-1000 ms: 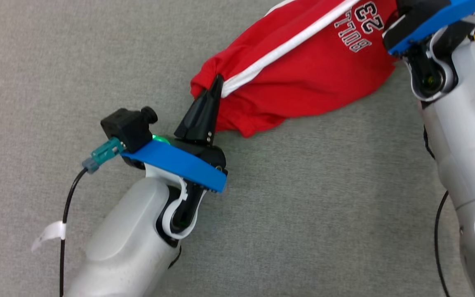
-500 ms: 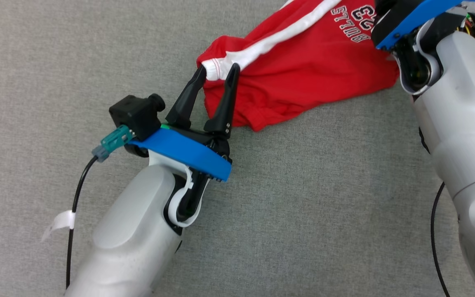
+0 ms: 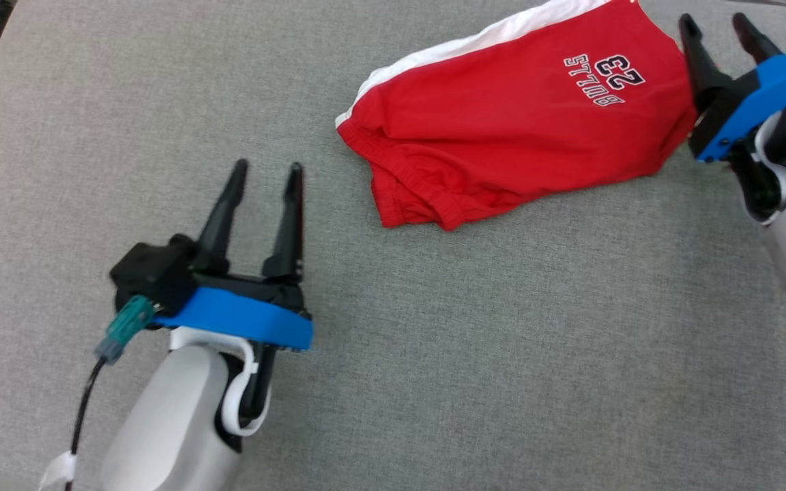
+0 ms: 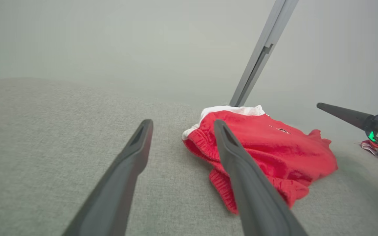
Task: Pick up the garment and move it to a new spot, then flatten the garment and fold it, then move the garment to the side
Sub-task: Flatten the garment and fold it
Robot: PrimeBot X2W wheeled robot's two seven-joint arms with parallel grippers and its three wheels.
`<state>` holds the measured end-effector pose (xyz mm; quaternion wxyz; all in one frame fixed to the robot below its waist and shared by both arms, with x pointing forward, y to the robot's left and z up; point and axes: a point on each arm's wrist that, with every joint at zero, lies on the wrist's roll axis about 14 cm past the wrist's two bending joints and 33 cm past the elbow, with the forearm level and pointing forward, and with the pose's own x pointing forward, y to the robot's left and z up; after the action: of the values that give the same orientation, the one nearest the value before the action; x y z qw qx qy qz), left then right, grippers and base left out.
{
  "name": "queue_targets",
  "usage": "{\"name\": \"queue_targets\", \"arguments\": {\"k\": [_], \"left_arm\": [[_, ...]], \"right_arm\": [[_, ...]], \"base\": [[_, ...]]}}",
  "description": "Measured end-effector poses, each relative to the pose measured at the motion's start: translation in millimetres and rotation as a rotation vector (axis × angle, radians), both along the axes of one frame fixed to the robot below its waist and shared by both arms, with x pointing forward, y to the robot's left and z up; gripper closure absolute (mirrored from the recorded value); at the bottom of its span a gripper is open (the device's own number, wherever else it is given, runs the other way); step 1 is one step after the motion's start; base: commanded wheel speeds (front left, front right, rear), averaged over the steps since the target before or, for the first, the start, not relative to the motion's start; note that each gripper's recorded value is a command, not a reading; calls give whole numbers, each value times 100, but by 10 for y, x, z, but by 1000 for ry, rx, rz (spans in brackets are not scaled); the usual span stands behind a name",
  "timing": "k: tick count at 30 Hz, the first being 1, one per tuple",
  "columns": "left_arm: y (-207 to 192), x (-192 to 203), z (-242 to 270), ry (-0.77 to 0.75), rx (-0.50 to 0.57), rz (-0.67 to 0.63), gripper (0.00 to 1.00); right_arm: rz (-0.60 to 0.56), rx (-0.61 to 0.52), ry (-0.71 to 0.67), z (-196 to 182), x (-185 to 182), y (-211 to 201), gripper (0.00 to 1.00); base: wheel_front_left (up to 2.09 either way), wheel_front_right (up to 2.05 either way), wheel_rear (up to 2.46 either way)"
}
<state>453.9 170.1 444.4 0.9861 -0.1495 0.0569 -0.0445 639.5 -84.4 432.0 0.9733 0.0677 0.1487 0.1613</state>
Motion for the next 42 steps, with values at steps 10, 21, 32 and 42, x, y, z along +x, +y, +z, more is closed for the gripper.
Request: {"name": "queue_targets", "arguments": {"k": [10,21,32,42], "left_arm": [[742,-301,276,-86,139,284,0],[901,-532,150,-34,235,327,0],[804,-508,83,-16,261,298,0],[689,-468,126,-39,257,266,0]], "right_arm": [[-23,-68,61,-246,-6,-212,0],[7,-140,192,-607,-95,-189,0],[67,-157,271,-710,-204,6,100],[7,-22,165,-410,-395,-112,100]], "base": [[0,0,0],[0,0,0],[0,0,0],[0,0,0]]}}
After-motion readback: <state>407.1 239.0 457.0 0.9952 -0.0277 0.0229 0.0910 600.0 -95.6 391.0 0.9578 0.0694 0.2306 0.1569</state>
